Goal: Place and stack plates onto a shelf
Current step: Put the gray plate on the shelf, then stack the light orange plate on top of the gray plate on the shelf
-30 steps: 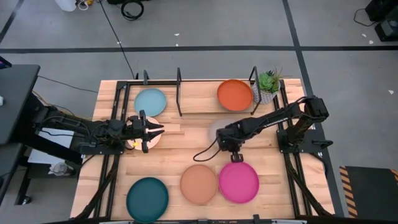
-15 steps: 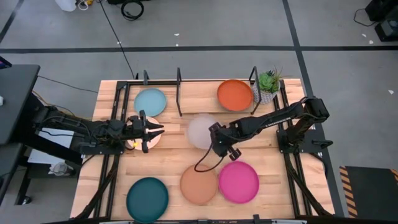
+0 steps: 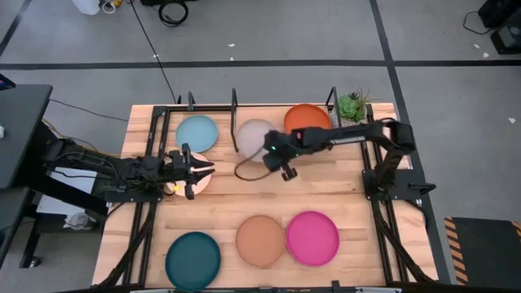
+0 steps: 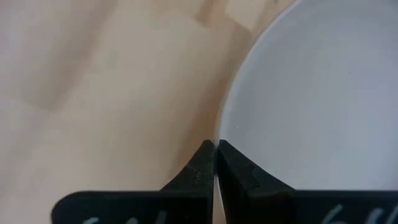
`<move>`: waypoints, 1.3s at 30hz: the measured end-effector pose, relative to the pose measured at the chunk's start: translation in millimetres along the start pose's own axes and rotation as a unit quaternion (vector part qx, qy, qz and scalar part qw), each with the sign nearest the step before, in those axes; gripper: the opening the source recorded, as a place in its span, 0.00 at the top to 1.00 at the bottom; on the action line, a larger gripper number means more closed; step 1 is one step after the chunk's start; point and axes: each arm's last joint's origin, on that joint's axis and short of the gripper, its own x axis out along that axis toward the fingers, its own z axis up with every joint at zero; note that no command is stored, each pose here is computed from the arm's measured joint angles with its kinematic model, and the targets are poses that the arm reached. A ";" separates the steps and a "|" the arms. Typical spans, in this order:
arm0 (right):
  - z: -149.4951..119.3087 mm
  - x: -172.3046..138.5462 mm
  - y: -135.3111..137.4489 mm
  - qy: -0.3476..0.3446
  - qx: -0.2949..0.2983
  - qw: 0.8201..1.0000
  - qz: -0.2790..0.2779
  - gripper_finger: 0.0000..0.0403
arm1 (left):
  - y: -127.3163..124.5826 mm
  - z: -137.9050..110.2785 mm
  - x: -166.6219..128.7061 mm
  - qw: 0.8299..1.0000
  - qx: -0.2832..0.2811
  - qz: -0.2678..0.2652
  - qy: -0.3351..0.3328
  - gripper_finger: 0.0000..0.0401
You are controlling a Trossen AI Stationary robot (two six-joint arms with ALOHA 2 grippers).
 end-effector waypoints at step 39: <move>20.1 -20.4 0.2 0.049 0.147 0.988 -0.012 0.72 | 0.4 -43.4 4.9 0.976 -0.097 0.038 0.193 0.75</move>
